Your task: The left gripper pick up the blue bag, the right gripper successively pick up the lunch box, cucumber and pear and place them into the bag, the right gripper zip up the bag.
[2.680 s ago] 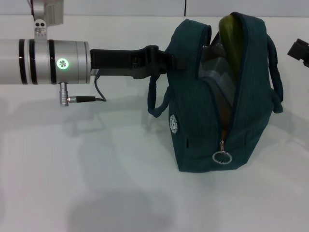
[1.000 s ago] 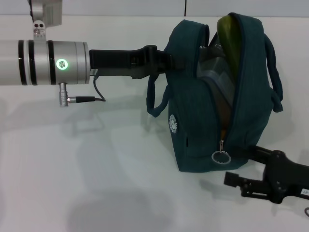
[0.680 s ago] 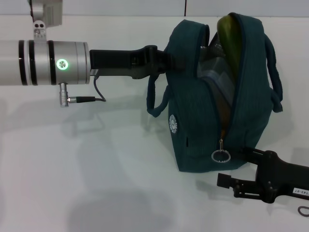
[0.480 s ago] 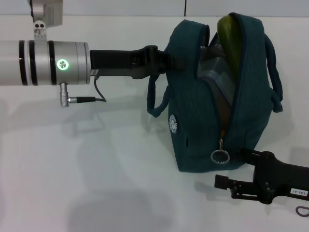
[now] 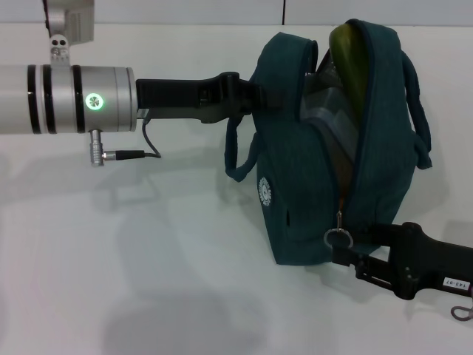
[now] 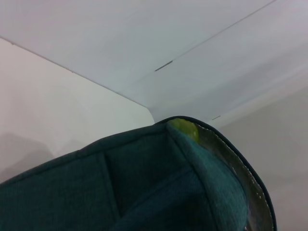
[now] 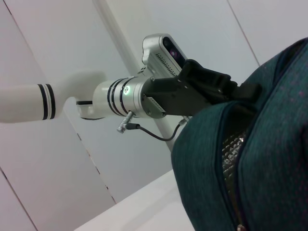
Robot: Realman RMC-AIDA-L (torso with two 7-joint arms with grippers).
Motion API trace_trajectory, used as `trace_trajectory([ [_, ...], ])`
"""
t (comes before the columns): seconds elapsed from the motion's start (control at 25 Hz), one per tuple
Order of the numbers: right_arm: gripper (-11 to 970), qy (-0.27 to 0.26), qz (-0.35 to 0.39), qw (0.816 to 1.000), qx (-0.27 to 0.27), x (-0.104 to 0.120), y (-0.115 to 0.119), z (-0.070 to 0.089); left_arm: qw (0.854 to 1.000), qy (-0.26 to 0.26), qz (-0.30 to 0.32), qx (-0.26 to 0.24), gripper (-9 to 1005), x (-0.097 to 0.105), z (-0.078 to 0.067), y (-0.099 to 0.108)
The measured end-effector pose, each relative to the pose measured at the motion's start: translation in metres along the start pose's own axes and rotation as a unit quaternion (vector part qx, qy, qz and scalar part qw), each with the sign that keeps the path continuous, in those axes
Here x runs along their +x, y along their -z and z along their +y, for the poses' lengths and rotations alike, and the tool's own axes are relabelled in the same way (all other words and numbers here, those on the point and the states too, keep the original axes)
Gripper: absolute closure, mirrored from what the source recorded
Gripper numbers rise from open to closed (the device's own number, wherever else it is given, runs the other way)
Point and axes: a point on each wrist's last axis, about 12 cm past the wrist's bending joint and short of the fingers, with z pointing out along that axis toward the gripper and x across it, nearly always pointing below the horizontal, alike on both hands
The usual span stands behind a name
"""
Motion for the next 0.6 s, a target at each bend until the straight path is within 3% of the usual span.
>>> trace_trajectory([
  [0.16, 445, 0.000, 0.003, 1.000, 0.001, 0.0002, -0.0004, -0.0006, 1.000, 0.000, 0.000, 0.000, 934, 0.0004, 0.0003, 0.0003],
  [0.6, 883, 0.000, 0.008, 1.000, 0.007, 0.0010, -0.0009, -0.0023, 1.000, -0.001, 0.001, 0.001, 931, 0.0003, -0.0002, 0.0001],
])
